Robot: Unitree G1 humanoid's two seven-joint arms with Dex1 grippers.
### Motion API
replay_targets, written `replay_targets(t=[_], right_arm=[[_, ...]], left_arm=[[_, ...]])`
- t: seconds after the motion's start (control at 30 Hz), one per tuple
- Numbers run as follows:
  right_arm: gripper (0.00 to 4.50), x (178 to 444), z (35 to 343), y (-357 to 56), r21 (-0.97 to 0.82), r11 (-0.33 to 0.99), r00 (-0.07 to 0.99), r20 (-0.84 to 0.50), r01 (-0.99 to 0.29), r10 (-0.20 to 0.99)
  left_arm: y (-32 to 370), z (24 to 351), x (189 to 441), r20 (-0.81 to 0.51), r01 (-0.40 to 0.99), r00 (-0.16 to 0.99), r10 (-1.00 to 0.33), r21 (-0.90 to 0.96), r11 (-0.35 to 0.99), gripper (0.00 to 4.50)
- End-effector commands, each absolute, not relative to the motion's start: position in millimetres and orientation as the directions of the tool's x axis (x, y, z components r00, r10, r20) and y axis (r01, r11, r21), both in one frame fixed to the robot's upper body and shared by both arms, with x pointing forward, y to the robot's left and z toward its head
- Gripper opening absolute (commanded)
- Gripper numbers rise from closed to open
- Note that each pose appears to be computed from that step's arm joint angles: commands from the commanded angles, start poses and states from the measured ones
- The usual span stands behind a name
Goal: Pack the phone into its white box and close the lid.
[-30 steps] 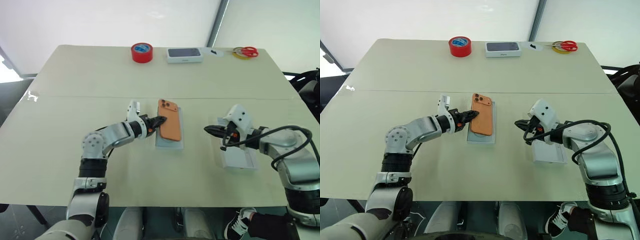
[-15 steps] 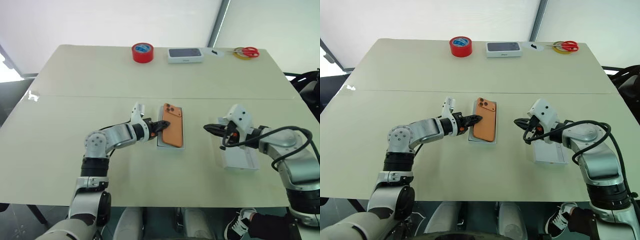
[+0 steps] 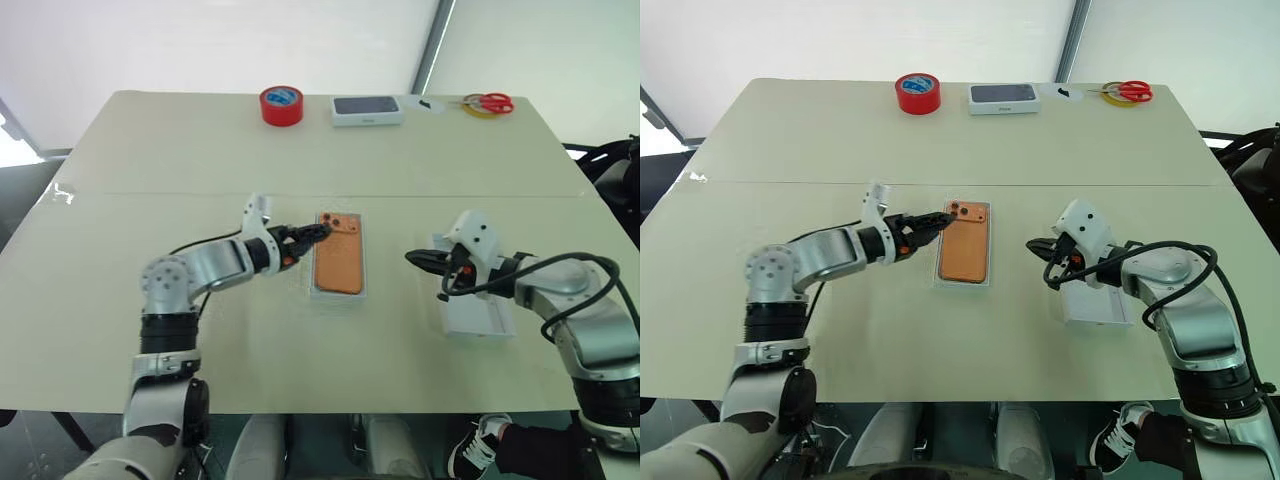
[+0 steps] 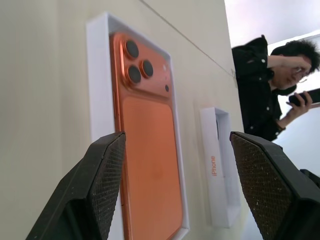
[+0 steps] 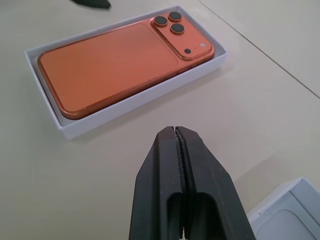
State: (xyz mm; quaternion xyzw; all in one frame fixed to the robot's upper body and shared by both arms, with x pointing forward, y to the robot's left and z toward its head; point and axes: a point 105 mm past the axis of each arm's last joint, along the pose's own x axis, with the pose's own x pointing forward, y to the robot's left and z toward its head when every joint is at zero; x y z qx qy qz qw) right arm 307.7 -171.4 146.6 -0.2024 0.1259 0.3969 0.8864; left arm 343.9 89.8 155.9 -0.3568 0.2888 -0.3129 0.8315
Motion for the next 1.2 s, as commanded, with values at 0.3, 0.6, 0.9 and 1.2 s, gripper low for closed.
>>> replay_targets(t=[0.3, 0.6, 0.9, 1.2], right_arm=[[0.0, 342.0, 137.0, -157.3, -0.383, 0.579, 0.69, -0.483, -0.72, 0.539], [0.0, 373.8, 124.0, -127.0, -0.477, 0.569, 0.739, -0.503, -0.67, 0.448], [0.0, 370.8, 120.5, -111.5, -0.471, 0.532, 0.709, -0.512, -0.704, 0.485], [0.0, 342.5, 126.4, -130.1, -0.458, 0.501, 0.676, -0.555, -0.735, 0.485]], left_arm=[[120.3, 143.2, 346.2, -0.418, 0.485, 0.725, -0.547, -0.253, 0.837, 1.31], [78.6, 113.0, 369.0, -0.455, 0.547, 0.696, -0.555, -0.165, 0.821, 0.01], [44.4, 108.8, 357.1, -0.453, 0.647, 0.602, -0.658, -0.206, 0.734, 0.01], [0.4, 116.0, 325.0, -0.447, 0.758, 0.425, -0.787, -0.3, 0.58, 0.01]])
